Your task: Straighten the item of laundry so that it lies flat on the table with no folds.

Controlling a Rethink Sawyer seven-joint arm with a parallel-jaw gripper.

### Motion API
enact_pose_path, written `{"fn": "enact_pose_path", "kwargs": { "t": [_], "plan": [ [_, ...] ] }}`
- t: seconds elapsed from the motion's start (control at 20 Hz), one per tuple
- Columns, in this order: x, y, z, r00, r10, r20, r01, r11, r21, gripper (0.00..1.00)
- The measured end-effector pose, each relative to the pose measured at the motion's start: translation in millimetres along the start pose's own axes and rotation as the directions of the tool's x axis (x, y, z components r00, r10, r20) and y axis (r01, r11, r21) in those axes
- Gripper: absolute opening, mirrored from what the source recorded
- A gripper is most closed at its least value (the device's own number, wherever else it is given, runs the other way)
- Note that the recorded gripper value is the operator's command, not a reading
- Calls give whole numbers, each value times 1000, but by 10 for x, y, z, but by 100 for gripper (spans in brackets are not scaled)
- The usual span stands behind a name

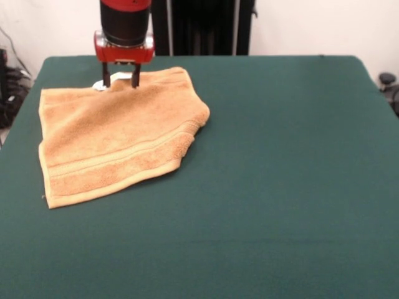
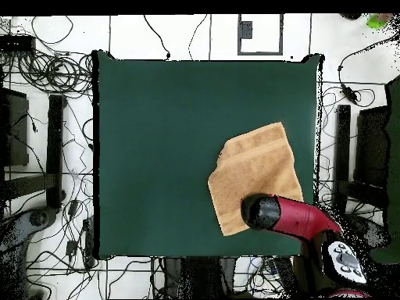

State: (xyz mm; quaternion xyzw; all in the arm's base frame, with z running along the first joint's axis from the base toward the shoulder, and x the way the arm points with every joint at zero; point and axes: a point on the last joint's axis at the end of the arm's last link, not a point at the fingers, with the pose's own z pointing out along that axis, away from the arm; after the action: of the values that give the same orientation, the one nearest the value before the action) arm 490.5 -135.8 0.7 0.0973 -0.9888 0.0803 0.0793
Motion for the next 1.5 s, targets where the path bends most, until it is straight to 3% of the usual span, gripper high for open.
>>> {"fn": "enact_pose_path", "kwargs": {
  "t": [0.65, 0.8, 1.15, 1.4, 1.5],
  "plan": [
    [-163, -191, -521, 997, 52, 57, -53, 998, 29, 100],
    [-220, -96, -524, 998, 35, 57, -37, 999, 32, 100],
    [-629, 409, -401, 998, -30, 50, 27, 997, 65, 100],
    [-1035, 865, -201, 997, 1, 73, -6, 997, 72, 100],
    [-1141, 929, -76, 996, 22, 88, -28, 997, 68, 100]
  ]
}}
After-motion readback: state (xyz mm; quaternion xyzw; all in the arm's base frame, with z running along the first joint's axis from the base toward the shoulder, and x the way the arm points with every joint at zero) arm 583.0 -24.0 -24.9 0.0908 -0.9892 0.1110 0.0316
